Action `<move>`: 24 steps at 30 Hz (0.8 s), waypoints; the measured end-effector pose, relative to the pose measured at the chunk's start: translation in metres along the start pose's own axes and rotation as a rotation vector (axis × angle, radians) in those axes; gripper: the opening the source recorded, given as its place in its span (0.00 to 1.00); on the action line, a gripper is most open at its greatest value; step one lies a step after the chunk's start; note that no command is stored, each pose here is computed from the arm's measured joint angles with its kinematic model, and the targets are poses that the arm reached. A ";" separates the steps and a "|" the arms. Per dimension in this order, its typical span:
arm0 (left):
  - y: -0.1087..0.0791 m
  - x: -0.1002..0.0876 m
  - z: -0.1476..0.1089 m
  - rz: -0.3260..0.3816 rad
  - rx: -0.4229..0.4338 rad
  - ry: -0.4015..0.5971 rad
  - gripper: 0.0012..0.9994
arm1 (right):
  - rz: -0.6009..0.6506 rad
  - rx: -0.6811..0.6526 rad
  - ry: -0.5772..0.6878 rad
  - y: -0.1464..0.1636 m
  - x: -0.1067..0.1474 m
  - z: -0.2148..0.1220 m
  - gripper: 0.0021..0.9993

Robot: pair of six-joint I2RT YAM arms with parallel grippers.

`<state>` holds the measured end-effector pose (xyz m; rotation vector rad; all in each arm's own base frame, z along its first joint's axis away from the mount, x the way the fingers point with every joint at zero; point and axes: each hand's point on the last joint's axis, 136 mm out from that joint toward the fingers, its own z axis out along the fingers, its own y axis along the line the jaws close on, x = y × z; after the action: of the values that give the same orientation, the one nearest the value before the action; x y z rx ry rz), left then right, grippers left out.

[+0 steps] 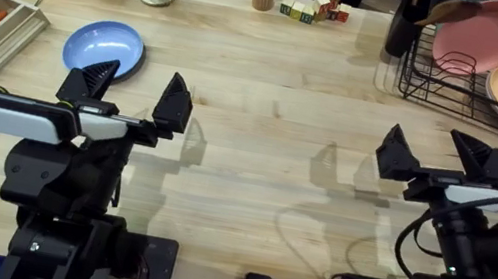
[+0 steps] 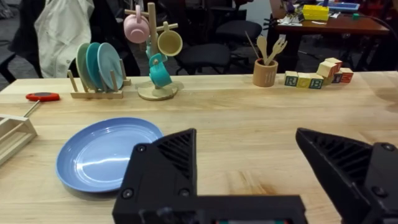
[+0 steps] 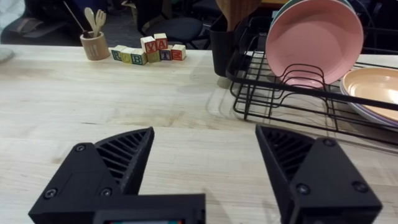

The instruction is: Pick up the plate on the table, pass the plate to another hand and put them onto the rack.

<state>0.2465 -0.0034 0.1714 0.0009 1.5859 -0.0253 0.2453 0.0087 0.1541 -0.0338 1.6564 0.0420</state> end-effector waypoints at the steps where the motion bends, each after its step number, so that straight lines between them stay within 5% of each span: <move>1: 0.000 0.000 0.000 0.000 0.000 0.002 0.99 | 0.000 0.000 0.004 0.000 0.001 0.000 0.99; 15: 0.000 0.001 0.000 0.000 0.000 0.003 0.99 | -0.004 0.009 0.001 -0.002 0.000 0.000 1.00; 20: 0.001 0.015 -0.004 -0.001 -0.005 0.101 0.99 | -0.003 0.013 0.041 -0.002 0.001 -0.004 0.99; 24: 0.003 -0.011 -0.016 0.000 -0.019 0.137 0.99 | -0.001 0.019 0.097 -0.003 -0.011 -0.012 1.00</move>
<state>0.2308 -0.0004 0.1829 -0.0126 1.7228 -0.0103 0.2344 0.0053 0.1659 -0.0225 1.7540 0.0236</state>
